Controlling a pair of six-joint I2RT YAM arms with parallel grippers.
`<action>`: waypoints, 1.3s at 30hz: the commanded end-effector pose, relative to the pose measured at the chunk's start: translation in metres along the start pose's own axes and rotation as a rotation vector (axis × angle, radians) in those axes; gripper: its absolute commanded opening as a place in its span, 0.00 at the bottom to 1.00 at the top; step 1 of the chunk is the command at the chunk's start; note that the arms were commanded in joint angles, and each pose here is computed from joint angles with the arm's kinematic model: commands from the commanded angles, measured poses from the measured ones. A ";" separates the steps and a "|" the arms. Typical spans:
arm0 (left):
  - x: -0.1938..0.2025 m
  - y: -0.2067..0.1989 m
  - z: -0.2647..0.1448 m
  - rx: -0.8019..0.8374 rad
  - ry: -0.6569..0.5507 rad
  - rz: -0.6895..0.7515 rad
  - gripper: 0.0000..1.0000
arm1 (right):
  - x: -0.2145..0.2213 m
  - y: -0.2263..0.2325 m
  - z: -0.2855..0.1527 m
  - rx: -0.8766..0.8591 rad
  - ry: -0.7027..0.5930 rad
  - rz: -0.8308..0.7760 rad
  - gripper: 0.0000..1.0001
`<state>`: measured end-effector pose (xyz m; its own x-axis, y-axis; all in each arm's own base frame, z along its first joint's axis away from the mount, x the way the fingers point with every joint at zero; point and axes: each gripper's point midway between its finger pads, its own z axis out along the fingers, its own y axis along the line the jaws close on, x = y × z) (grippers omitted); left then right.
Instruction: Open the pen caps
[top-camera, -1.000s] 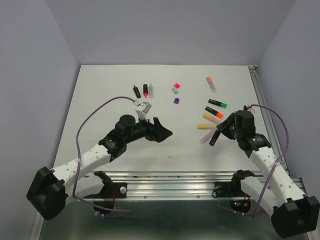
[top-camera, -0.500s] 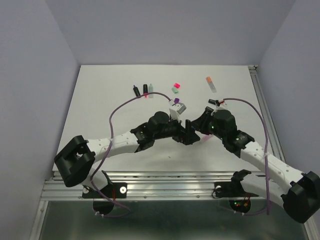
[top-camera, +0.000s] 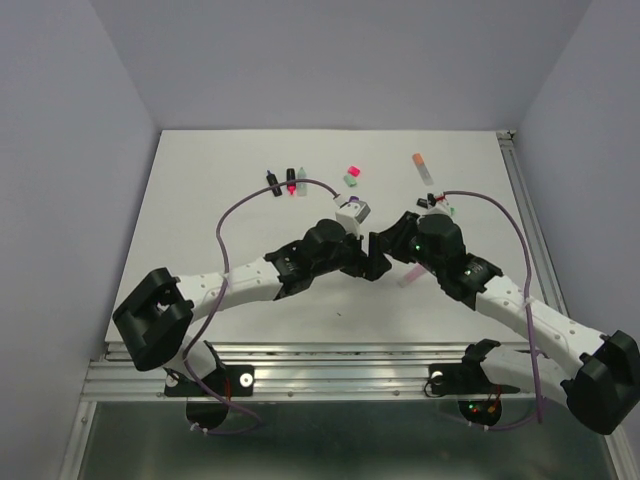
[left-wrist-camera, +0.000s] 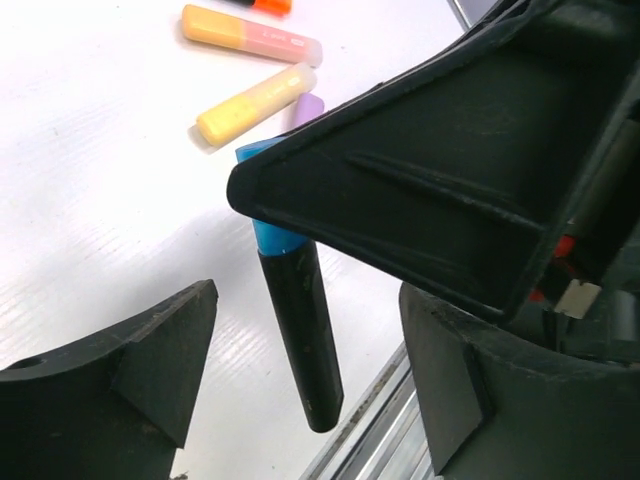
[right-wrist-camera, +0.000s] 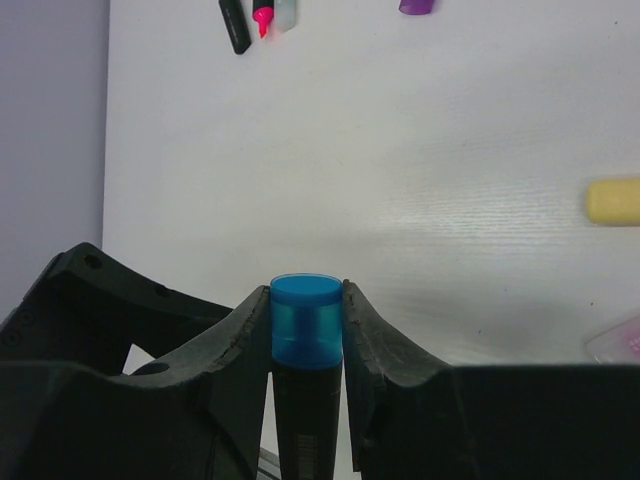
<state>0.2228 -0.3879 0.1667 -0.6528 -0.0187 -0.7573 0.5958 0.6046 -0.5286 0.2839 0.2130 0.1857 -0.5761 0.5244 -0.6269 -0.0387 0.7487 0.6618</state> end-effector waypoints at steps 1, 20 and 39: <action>-0.017 -0.010 0.003 0.010 -0.035 0.041 0.80 | -0.027 0.040 -0.006 -0.108 -0.062 0.043 0.01; -0.021 -0.021 0.005 0.055 -0.053 -0.017 0.00 | -0.010 0.045 0.003 -0.123 0.007 0.034 0.17; -0.027 -0.022 0.004 0.043 -0.081 -0.072 0.00 | -0.010 0.040 0.010 -0.085 -0.015 0.032 0.01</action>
<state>0.2324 -0.3842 0.1467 -0.7049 -0.0429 -0.7080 0.5043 0.6717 -0.5427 0.2863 0.2294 0.1797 -0.6194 0.5213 -0.5870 -0.0381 0.7269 0.6857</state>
